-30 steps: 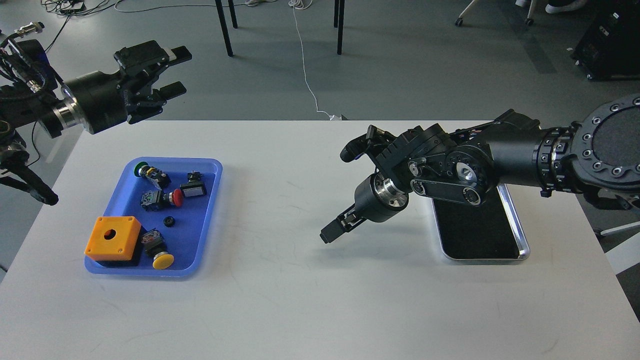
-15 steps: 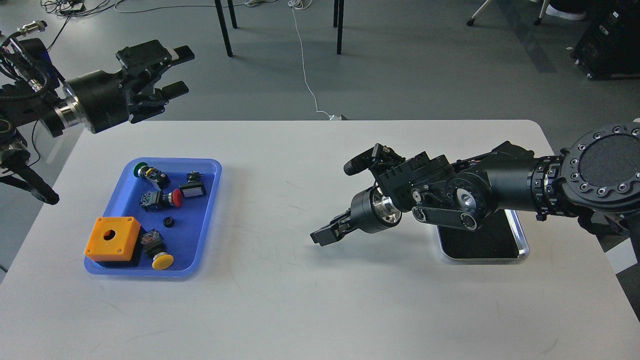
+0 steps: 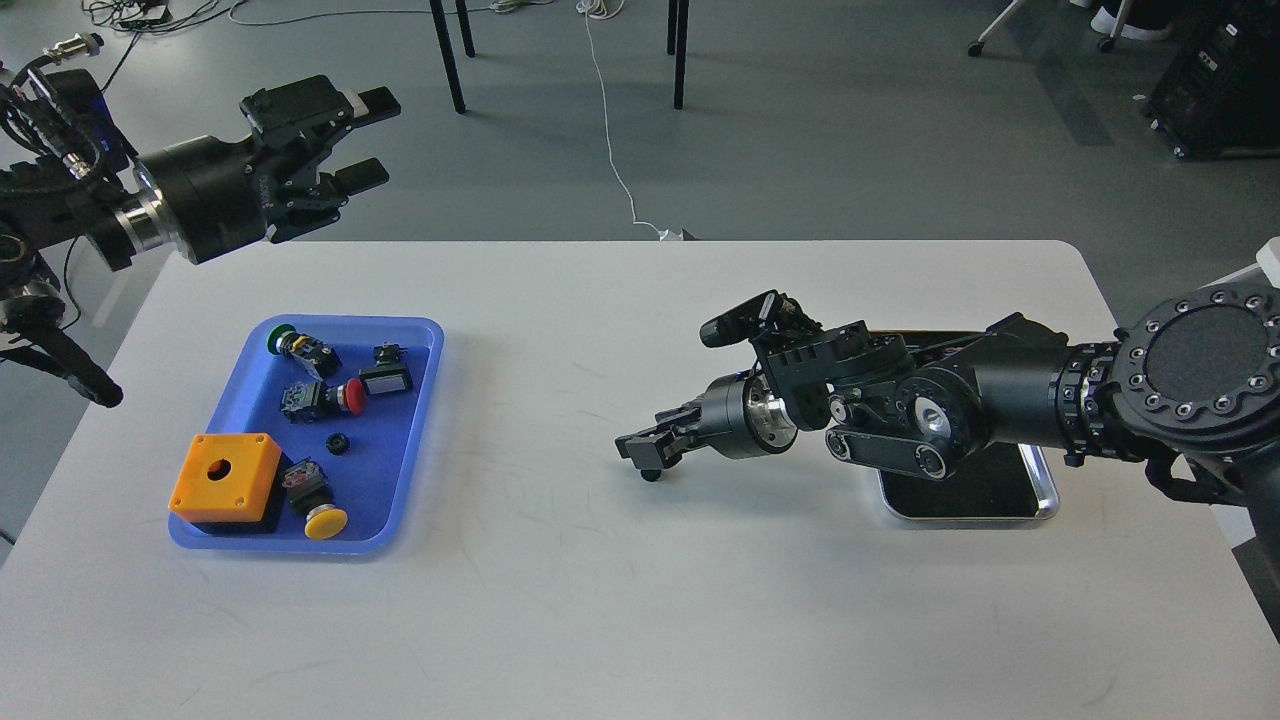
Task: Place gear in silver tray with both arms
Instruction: 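Close the right gripper fingers around the black gear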
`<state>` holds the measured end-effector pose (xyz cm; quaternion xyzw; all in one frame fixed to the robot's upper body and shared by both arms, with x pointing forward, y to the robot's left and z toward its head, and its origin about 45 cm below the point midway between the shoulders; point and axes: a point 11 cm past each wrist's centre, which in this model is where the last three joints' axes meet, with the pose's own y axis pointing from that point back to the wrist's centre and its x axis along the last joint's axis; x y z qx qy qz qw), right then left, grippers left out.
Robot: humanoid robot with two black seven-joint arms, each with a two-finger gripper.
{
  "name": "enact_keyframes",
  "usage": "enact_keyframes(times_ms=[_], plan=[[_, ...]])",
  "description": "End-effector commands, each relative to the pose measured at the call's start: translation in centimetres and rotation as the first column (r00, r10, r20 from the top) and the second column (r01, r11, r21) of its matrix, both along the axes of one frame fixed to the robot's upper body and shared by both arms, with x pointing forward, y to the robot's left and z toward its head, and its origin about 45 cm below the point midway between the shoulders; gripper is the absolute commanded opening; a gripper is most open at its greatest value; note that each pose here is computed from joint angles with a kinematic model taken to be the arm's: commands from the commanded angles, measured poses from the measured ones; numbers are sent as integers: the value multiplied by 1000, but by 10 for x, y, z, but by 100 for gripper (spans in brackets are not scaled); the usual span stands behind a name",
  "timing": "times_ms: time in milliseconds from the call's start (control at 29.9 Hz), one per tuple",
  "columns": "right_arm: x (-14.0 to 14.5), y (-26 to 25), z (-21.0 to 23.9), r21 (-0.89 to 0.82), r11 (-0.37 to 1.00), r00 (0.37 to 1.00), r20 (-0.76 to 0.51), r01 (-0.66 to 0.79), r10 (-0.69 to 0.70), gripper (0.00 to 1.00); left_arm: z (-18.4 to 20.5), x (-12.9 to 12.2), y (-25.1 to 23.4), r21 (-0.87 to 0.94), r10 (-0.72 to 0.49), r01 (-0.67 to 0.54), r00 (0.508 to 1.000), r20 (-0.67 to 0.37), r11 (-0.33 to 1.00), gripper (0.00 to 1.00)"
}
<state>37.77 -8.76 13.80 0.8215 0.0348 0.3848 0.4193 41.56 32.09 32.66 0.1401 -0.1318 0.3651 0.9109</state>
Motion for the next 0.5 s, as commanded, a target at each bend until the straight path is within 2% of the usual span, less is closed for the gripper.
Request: enact_keyframes(times_ms=[0, 301, 468], plan=[[-2, 0, -2, 5, 1000, 1000, 1, 0, 0, 63, 0, 0, 0, 1, 0, 0, 1000, 0, 1000, 91], [-4, 0, -3, 1, 1000, 1000, 1, -12, 12, 63, 0, 0, 0, 2, 1, -1, 1000, 0, 1000, 91], [-8, -4, -10, -44, 997, 998, 17, -66, 66, 63, 0, 0, 1, 2, 1, -1, 1000, 1, 1000, 91]])
